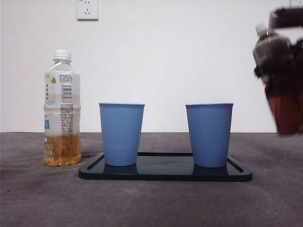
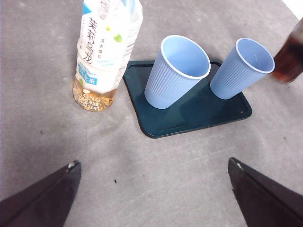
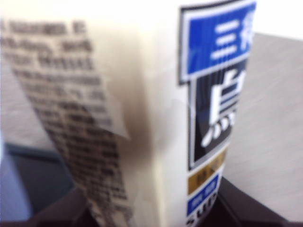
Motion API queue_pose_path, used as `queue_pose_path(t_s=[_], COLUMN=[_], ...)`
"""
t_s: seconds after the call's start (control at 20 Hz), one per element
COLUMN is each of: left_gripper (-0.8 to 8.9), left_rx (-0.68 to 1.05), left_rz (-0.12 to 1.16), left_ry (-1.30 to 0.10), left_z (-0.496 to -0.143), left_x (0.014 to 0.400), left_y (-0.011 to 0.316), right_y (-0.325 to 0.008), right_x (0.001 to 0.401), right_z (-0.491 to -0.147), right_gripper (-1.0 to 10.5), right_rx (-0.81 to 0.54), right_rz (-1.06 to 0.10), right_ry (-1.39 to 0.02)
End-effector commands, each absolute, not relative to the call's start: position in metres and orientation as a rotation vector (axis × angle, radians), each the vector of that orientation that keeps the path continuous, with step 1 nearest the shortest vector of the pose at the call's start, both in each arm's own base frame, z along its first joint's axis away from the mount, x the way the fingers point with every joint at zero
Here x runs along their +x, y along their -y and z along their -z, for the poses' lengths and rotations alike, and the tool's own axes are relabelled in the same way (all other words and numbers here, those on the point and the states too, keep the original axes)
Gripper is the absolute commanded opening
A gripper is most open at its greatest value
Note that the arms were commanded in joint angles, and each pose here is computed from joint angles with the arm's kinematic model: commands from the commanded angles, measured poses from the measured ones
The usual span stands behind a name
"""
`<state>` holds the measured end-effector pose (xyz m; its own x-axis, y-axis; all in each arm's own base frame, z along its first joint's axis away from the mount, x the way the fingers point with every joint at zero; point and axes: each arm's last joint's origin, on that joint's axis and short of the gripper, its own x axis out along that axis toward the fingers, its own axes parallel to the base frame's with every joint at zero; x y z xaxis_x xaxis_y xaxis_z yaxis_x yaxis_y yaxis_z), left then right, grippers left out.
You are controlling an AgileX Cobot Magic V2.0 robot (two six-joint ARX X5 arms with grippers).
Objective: Pour the drink into the cup
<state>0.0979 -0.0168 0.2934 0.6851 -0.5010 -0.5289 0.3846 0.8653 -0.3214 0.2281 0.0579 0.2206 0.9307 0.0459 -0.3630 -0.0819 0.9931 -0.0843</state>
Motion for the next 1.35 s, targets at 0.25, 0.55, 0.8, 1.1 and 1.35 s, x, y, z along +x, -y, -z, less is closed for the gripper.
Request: queue_pose_path(t_s=[0.25, 0.55, 0.8, 1.1, 1.35], left_gripper=[4.99, 4.99, 5.0, 4.99, 4.99], left_rx=[-0.18, -0.173, -0.168, -0.16, -0.154], left_rz=[0.516, 0.536, 0.552, 0.581, 0.6], left_ry=[-0.622, -0.623, -0.625, -0.63, -0.632], left_z=[-0.3, -0.3, -0.3, -0.3, -0.3], left_x=[0.098, 0.097, 0.097, 0.096, 0.096], left_y=[0.018, 0.02, 0.021, 0.024, 0.026], right_y=[-0.068, -0.075, -0.083, -0.098, -0.108], right_x=[0.23, 0.223, 0.222, 0.226, 0.227], right_z=[-0.283, -0.296, -0.292, -0.279, -0.275], right_gripper=[1.3, 1.3, 1.3, 1.3, 1.1], right_rx=[-0.485, -0.876, -1.157, -1.395, -1.493], right_rz=[-0.069, -0.013, -0.002, 0.002, -0.009], right_ry=[-0.462, -0.539, -0.589, -0.654, -0.656])
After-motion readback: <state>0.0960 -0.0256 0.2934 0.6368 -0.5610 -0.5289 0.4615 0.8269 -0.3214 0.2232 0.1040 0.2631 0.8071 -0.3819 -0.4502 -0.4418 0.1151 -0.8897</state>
